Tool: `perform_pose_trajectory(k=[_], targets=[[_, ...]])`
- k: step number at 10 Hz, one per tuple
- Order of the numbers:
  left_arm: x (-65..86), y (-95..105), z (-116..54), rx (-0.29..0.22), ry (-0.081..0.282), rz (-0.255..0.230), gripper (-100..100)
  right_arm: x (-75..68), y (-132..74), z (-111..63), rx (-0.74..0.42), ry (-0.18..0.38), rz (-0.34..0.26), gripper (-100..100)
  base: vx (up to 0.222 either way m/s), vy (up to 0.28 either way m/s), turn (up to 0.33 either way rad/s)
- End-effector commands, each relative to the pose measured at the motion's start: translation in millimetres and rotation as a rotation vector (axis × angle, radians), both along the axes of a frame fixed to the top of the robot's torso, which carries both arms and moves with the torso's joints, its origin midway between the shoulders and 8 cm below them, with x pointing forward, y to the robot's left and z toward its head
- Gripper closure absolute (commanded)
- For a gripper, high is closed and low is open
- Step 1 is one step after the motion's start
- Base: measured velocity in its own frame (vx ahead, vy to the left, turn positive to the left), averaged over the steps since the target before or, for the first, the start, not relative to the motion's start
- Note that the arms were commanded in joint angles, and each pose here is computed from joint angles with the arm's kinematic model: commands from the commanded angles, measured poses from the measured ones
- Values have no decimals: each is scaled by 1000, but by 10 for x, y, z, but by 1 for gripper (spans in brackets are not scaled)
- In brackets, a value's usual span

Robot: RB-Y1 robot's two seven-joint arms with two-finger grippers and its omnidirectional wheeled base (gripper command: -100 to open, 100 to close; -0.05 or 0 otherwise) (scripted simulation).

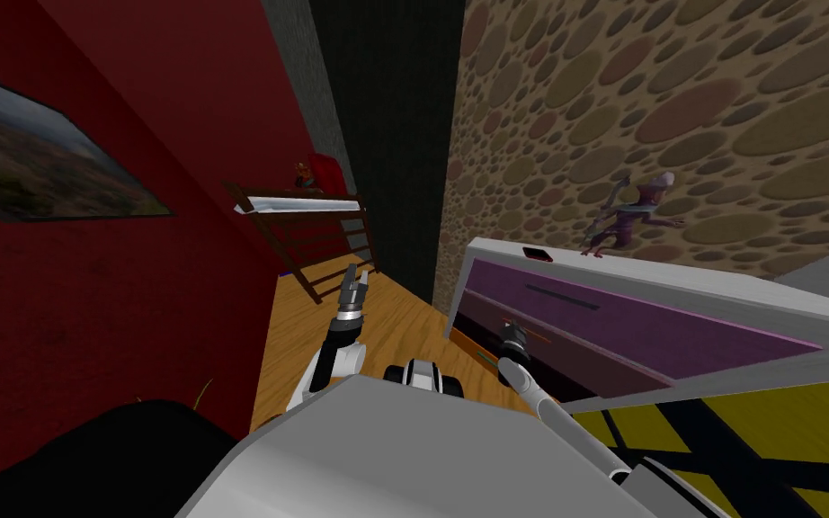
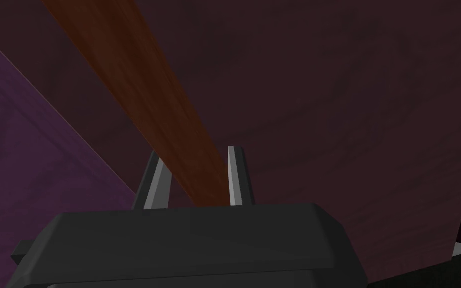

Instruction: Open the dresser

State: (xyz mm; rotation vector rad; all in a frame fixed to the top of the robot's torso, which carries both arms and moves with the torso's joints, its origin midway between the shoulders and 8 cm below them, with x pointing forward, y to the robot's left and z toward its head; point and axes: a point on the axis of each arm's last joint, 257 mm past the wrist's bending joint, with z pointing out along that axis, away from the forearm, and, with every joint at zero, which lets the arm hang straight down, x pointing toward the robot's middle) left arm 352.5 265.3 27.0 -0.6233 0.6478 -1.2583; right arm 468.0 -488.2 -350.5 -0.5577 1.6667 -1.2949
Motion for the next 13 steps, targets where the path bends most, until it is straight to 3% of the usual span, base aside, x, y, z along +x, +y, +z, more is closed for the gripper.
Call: perform_pose_trajectory(k=[1,6,7,8,11,12,13], targets=[[0,0,0,0,0,0,0,-146,-190,41,4,-11,-93,100,-206,-17,384],[0,1,-1,0,0,0,0,-548,-605,41,7,-2,-282,100,-201,-16,382],[0,1,-1,0,0,0,0,-541,-568,-4,9,6,-260,100,-88,-2,77],[-1,2,-2,0,1,0,0,-506,-285,-44,6,14,-235,100,-27,-8,-175],[-1,2,-2,0,1,1,0,-450,119,-43,4,13,-200,100,-28,-9,-148],[-1,2,-2,0,1,1,0,-372,96,-30,8,17,-195,-100,-22,-7,-91],[-1,2,-2,0,1,0,0,-290,155,17,9,17,-186,-100,-23,-8,-102]])
